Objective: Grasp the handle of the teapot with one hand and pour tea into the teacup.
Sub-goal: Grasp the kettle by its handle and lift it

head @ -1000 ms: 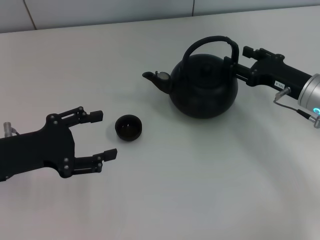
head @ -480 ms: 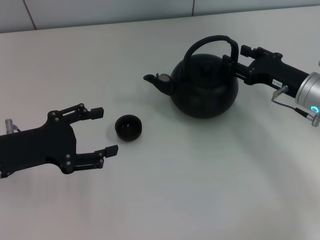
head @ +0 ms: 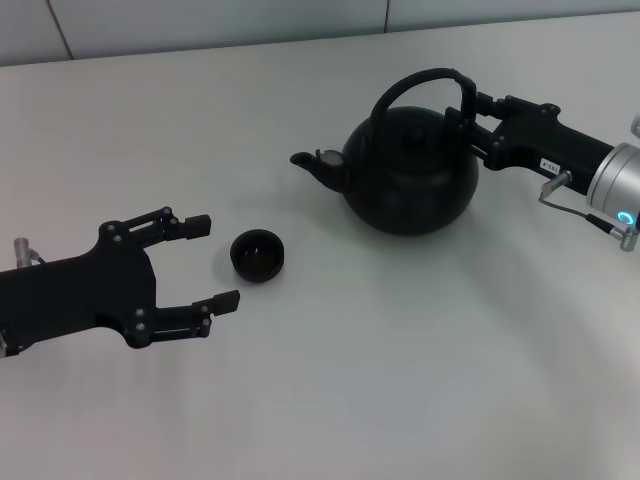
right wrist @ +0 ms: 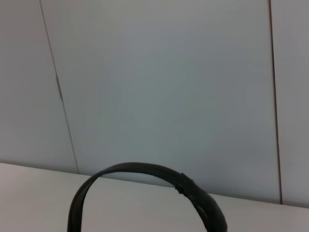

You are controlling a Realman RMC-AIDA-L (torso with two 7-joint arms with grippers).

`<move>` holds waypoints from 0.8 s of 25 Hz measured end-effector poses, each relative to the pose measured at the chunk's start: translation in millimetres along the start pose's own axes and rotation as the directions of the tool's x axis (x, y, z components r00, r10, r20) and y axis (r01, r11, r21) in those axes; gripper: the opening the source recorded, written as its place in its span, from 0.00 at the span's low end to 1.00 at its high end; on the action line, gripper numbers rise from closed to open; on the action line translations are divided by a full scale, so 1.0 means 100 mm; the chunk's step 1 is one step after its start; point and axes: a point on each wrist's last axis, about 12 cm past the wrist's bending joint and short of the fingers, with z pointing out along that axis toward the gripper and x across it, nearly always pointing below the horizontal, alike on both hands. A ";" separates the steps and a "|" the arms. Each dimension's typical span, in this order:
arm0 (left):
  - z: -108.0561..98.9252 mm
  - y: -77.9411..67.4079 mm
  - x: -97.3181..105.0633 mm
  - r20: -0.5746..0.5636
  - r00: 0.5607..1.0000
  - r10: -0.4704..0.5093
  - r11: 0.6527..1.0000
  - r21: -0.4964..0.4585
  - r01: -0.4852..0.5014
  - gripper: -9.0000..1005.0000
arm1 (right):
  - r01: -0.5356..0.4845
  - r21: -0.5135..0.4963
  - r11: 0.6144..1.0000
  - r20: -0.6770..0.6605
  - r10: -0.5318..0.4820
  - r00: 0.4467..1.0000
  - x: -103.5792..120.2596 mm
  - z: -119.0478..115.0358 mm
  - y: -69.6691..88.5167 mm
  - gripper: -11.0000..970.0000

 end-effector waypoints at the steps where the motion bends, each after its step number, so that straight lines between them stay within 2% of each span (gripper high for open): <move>1: 0.00 0.00 0.00 0.000 1.000 0.000 1.000 0.000 0.000 0.84 | 0.000 0.000 1.000 0.000 0.000 1.000 0.00 0.00 0.00 0.51; 10: 0.00 -0.01 0.00 0.001 1.000 0.002 1.000 0.000 -0.002 0.84 | 0.000 -0.003 1.000 0.000 0.000 1.000 0.01 -0.01 0.01 0.41; 20: 0.01 -0.01 0.00 0.004 1.000 0.003 1.000 -0.002 -0.003 0.84 | 0.045 -0.027 0.999 0.008 -0.044 0.999 0.01 -0.01 0.04 0.32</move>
